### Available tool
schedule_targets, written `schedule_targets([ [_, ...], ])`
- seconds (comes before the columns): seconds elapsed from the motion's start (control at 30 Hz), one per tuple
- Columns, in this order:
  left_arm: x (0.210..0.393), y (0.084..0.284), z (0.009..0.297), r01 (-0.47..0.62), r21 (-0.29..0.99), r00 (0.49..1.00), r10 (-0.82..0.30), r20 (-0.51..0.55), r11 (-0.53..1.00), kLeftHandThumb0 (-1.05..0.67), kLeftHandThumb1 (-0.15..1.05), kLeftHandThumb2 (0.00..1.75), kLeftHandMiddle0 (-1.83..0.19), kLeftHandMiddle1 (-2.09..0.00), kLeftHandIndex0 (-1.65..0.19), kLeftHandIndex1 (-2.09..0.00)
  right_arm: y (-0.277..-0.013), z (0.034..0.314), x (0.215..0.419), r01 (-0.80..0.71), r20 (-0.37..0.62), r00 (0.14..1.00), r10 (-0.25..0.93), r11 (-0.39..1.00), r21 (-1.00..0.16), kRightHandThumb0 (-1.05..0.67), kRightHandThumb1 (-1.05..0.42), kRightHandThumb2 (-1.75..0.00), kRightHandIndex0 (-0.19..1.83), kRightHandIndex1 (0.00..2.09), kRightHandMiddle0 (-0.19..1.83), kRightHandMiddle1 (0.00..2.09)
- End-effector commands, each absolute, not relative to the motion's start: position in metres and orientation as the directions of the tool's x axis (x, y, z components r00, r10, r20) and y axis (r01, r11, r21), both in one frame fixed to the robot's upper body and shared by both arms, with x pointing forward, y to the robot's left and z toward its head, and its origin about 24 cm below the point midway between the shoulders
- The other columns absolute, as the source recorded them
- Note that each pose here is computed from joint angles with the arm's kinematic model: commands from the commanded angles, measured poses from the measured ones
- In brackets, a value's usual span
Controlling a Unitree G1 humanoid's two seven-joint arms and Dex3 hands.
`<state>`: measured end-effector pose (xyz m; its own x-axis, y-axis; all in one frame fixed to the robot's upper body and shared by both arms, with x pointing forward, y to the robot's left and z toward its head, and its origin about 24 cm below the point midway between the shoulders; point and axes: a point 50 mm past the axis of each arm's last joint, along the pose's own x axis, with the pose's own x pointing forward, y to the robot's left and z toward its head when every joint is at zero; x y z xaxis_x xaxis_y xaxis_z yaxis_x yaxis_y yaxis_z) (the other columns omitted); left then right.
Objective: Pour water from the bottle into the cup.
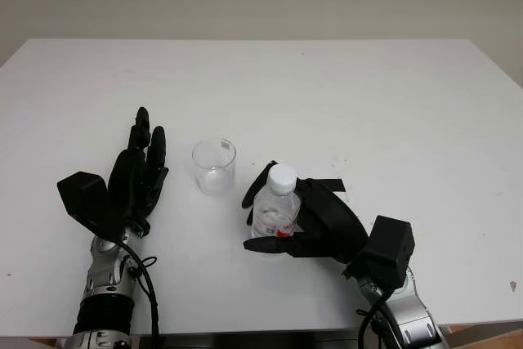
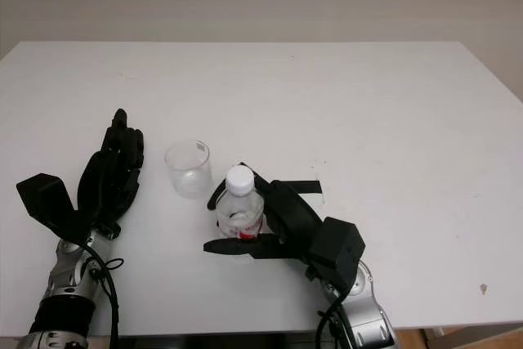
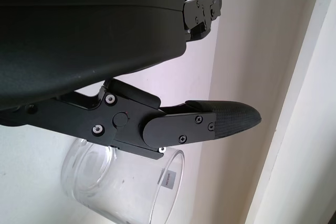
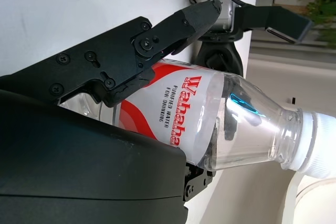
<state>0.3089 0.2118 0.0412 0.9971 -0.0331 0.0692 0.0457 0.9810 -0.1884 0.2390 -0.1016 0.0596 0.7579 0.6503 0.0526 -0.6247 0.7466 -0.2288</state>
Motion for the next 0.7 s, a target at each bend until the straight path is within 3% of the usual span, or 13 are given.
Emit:
schedule_targets([
  [0.0, 0.308, 0.211, 0.040, 0.047, -0.194, 0.997, -0.035, 0.062, 0.980, -0.74, 1.05, 0.47, 0.18, -0.05, 0.19, -0.04, -0.100, 0.066, 0.238, -0.617, 0.086, 0.752, 0.654, 0.743, -0.259, -0.47, -0.95, -0.06, 1.15, 2.09, 0.84, 2.09],
  [0.2, 0.309, 0.210, 0.041, 0.041, -0.204, 0.998, -0.030, 0.058, 0.978, -0.72, 1.05, 0.46, 0.17, -0.06, 0.18, -0.05, -0.098, 0.065, 0.237, -0.595, 0.096, 0.770, 0.631, 0.763, -0.251, -0.49, -1.03, -0.07, 1.30, 2.09, 1.03, 2.09],
  [0.47, 0.309, 0.213, 0.042, 0.043, -0.195, 0.998, -0.032, 0.057, 0.980, -0.73, 1.05, 0.46, 0.17, -0.06, 0.18, -0.05, -0.098, 0.063, 0.241, -0.522, 0.132, 0.820, 0.557, 0.822, -0.227, -0.47, -1.05, -0.31, 1.80, 2.09, 1.50, 2.09],
  [0.53, 0.309, 0.213, 0.042, 0.042, -0.190, 0.998, -0.031, 0.058, 0.981, -0.73, 1.05, 0.46, 0.17, -0.06, 0.18, -0.05, -0.099, 0.064, 0.245, -0.493, 0.143, 0.840, 0.524, 0.846, -0.203, -0.45, -1.05, -0.33, 1.82, 2.09, 1.59, 2.09],
  [0.67, 0.309, 0.215, 0.043, 0.037, -0.189, 0.998, -0.028, 0.053, 0.981, -0.73, 1.05, 0.46, 0.16, -0.06, 0.18, -0.05, -0.104, 0.073, 0.257, -0.419, 0.191, 0.868, 0.458, 0.883, -0.210, -0.41, -1.05, -0.38, 1.83, 2.09, 1.58, 2.09],
])
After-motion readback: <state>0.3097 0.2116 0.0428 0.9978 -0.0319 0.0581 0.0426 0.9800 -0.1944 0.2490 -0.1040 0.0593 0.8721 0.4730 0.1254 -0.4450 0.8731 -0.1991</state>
